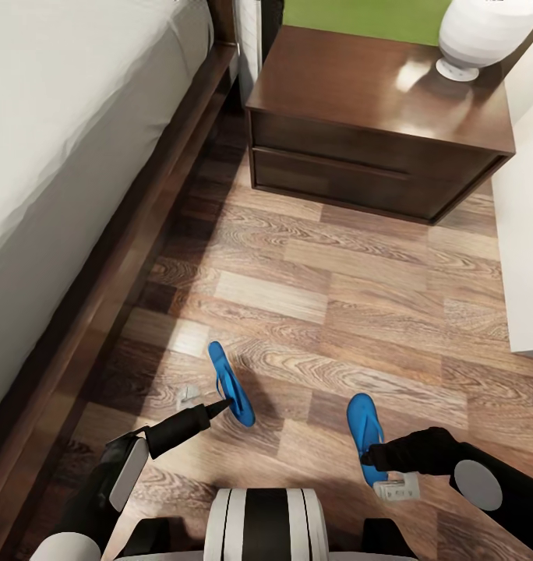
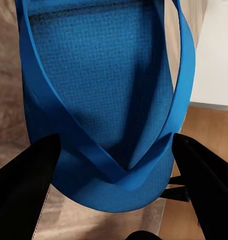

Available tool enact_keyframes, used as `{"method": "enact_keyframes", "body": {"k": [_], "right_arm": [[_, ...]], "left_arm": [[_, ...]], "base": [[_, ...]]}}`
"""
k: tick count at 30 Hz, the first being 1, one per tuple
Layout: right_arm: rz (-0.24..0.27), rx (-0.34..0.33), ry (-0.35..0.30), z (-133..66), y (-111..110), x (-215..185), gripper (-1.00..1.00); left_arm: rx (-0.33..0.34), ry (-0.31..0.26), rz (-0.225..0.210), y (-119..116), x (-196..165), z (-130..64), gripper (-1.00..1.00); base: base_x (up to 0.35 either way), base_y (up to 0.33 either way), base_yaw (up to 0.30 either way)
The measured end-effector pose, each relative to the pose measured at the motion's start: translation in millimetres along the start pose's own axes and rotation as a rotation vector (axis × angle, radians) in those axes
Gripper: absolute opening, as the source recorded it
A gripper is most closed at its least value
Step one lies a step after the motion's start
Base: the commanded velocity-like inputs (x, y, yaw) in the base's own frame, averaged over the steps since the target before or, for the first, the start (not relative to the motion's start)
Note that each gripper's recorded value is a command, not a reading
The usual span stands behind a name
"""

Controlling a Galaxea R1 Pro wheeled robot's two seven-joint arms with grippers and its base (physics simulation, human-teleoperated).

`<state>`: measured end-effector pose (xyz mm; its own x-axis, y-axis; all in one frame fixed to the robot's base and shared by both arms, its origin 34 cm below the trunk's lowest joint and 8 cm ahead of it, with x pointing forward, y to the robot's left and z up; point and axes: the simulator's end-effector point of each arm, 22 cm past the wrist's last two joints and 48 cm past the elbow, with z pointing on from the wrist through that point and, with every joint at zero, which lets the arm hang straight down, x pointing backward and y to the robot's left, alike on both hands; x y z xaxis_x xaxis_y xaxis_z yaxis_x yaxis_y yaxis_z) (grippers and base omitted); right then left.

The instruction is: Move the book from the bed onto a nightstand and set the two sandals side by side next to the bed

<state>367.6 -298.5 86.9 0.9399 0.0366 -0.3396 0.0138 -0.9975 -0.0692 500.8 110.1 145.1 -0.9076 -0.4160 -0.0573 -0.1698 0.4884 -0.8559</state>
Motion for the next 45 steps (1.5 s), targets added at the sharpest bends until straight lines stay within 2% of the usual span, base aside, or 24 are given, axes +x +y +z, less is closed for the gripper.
{"method": "enact_keyframes", "body": {"k": [19,45], "right_arm": [[0.0,0.0,0.0,0.1,0.0,-0.1,1.0],[0.001,-0.001,-0.001,0.4,0.5,-0.4,1.0]], "left_arm": [[0.0,0.0,0.0,0.1,0.1,0.1,-1.0],[-0.002,-0.001,-0.003,0.9,-0.1,-0.2,-1.0]], "base": [[0.071,0.047,0.0],[0.002,0.02,0.0]]}}
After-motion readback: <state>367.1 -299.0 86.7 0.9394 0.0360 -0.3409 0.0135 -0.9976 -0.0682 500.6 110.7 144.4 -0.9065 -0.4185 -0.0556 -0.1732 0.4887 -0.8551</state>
